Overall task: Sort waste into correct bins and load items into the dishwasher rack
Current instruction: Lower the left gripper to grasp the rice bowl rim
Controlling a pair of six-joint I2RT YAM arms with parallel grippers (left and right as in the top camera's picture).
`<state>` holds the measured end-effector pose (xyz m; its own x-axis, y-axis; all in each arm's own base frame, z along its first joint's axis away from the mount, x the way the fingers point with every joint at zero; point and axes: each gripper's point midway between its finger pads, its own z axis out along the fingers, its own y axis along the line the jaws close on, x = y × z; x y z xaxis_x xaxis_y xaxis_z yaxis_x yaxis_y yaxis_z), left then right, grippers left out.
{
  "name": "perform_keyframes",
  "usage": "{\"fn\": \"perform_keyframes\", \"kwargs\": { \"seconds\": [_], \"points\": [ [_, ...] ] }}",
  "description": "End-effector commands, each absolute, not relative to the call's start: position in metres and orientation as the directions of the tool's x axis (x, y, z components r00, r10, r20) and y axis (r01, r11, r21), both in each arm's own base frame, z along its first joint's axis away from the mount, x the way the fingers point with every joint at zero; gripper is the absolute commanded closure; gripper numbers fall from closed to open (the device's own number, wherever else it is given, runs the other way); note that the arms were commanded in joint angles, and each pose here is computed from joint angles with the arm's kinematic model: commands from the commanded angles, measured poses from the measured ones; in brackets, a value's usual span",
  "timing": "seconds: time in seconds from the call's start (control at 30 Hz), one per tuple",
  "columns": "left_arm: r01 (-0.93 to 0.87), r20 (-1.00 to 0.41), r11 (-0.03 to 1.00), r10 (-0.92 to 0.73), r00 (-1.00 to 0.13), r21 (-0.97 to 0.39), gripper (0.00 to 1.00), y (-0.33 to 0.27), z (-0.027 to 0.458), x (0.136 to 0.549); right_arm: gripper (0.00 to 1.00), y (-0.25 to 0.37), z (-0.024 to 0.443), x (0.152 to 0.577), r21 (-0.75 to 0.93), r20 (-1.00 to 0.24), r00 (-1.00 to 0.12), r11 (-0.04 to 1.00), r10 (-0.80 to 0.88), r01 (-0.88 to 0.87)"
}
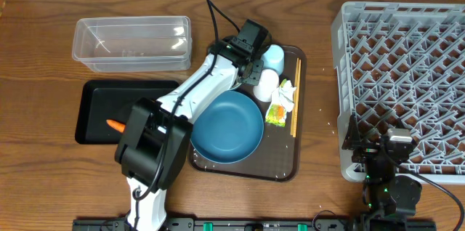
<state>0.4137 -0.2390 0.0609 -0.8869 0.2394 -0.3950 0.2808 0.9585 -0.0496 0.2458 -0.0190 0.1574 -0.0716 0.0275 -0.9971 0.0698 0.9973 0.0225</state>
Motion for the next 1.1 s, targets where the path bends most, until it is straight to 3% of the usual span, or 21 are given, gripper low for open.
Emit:
{"fn": "perform_keyframes", "kwargs": {
  "seconds": [0.0,0.37,1.07],
  "points": [
    [0.275,-0.399,0.96,0.231,-0.887,-0.055,0.61,-0.241,0.06,0.419,0.01,-0.02,0.157,0.245,0.012,-0.997,-0.072,0.997,0.018,0.074],
    [0.271,-0.339,0.962,0.243,-0.909,-0.037,0.61,-0.239,0.027,0.415,0.01,-0.02,0.157,0.245,0.012,-0.997,-0.072,0.997,0.018,0.074],
    [0.27,-0.314,0.962,0.248,-0.917,-0.029,0.61,-0.238,0.009,0.415,0.01,-0.02,0.157,0.245,0.012,-0.997,-0.072,0.997,0.018,0.074]
  ]
}}
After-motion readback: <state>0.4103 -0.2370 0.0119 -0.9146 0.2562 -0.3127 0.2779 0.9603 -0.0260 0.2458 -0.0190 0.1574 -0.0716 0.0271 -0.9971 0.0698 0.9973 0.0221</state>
